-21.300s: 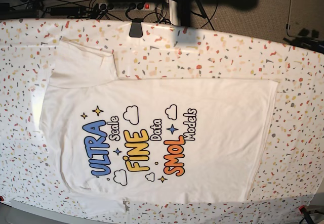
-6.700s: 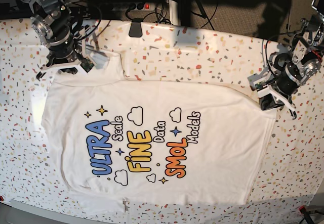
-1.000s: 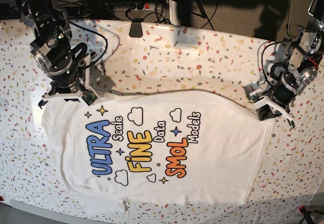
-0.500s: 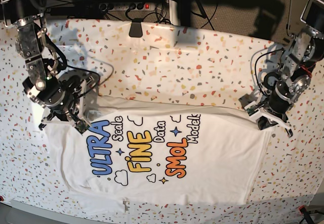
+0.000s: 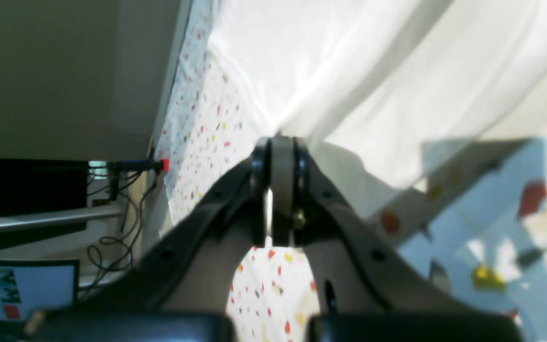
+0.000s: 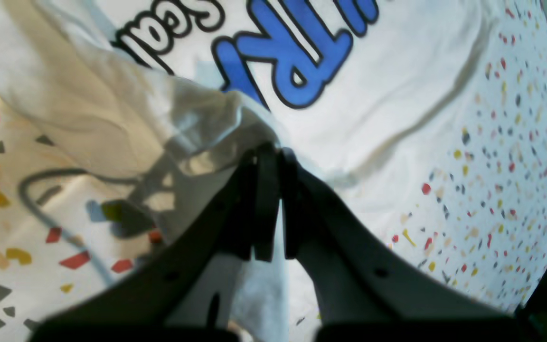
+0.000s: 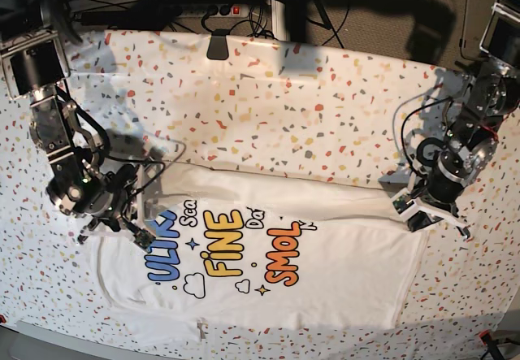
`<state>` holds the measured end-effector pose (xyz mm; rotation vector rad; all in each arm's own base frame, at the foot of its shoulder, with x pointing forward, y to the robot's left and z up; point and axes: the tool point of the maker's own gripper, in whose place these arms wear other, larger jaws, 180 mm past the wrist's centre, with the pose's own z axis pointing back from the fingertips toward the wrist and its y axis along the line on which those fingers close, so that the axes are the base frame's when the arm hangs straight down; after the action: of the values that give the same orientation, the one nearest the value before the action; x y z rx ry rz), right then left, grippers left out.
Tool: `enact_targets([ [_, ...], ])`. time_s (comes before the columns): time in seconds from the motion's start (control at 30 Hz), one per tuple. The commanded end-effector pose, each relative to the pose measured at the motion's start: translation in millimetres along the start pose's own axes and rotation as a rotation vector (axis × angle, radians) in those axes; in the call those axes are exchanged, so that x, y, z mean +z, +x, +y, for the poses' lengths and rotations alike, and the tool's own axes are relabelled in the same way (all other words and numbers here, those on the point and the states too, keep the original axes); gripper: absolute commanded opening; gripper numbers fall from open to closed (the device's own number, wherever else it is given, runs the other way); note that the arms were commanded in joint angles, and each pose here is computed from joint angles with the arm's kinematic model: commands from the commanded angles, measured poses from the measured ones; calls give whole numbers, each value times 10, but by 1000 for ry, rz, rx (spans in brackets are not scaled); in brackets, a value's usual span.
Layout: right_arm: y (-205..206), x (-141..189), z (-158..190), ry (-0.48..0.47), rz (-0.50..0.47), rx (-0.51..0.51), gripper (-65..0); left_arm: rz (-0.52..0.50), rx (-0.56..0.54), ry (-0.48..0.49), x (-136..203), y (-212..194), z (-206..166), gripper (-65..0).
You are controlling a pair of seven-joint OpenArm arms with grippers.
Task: Fold the T-shirt properly
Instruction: 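Pull both held shoulder edges toward the printed text, folding the shirt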
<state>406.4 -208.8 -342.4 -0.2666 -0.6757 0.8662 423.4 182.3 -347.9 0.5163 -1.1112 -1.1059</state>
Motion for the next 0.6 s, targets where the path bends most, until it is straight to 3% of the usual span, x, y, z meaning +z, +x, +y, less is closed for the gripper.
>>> enact_targets([
  [0.0, 129, 43, -179, -38, -27, 19, -650, -37, 0, 50, -23, 110, 203, -650],
  [0.23, 225, -152, -278, -54, 36, 127, -650, -39, 44, 60, -194, 234, 219, -650],
  [0.57, 549, -266, -534, -76, 17, 95, -650, -1, 76, 60, -437, 168, 284, -650],
])
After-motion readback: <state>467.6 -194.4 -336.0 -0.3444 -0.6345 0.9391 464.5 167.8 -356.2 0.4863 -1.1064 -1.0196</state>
